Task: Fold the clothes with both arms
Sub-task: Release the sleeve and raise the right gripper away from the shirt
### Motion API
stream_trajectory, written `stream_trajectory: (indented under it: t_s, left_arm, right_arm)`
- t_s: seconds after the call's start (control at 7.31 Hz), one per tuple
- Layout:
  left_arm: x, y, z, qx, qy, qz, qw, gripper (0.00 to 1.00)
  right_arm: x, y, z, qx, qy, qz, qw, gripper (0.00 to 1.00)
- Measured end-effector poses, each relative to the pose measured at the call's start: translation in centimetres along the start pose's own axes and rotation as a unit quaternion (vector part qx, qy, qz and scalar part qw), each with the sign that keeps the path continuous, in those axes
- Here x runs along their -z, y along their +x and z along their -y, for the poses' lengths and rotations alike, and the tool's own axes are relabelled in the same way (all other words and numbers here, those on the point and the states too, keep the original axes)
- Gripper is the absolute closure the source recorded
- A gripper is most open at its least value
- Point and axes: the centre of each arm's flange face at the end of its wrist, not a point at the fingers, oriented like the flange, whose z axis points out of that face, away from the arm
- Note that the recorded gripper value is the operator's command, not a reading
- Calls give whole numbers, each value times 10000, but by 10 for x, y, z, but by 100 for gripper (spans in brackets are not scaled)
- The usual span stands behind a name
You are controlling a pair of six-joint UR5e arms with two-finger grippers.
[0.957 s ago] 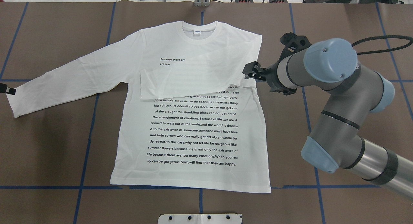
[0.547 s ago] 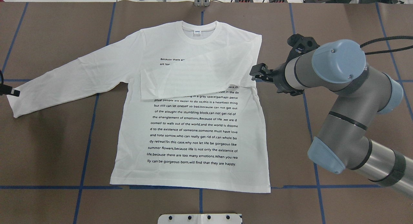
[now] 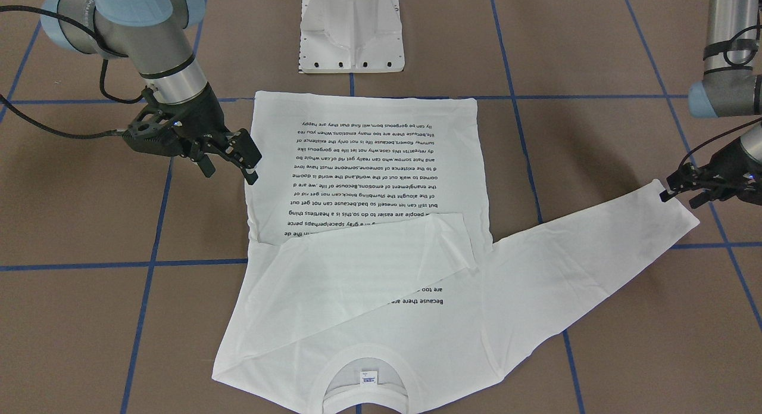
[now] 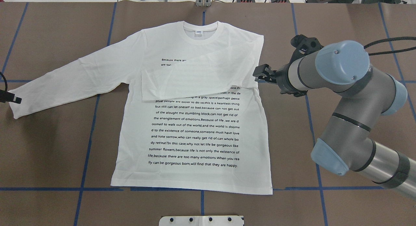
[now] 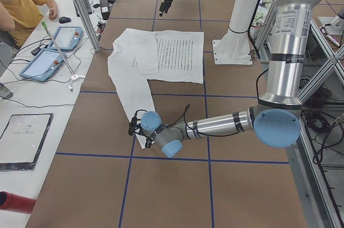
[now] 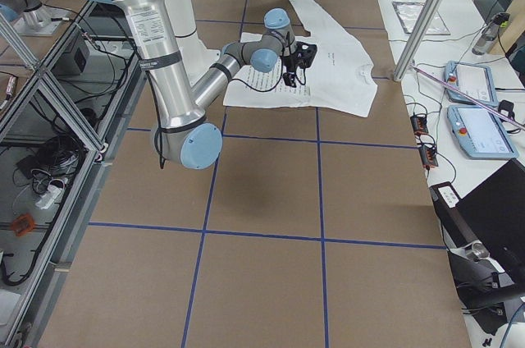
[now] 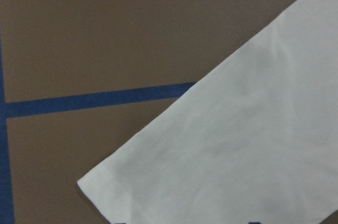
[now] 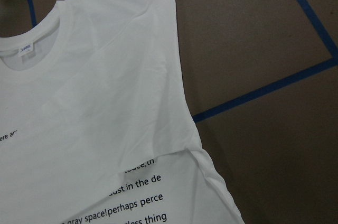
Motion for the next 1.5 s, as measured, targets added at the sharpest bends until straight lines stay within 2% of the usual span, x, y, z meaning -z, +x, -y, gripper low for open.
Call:
stream_trajectory:
  t_s: [1.09, 1.23, 1.37, 1.5]
  left_arm:
    - [-7, -3, -4, 17, -67, 41, 10000, 30]
    - [-8, -3, -5, 16, -77, 41, 10000, 36]
    - [-9, -3, -5, 15, -83, 44, 10000, 47]
    - [-9, -4, -6, 20, -91, 52, 9999, 54]
  right_arm:
    - [2, -2, -1, 1, 2, 28, 10000, 1]
    - [2, -3, -1, -2, 2, 30, 10000, 1]
    - [2, -3, -1, -7, 2, 38, 10000, 1]
    - [3, -4, -1, -13, 2, 44, 10000, 1]
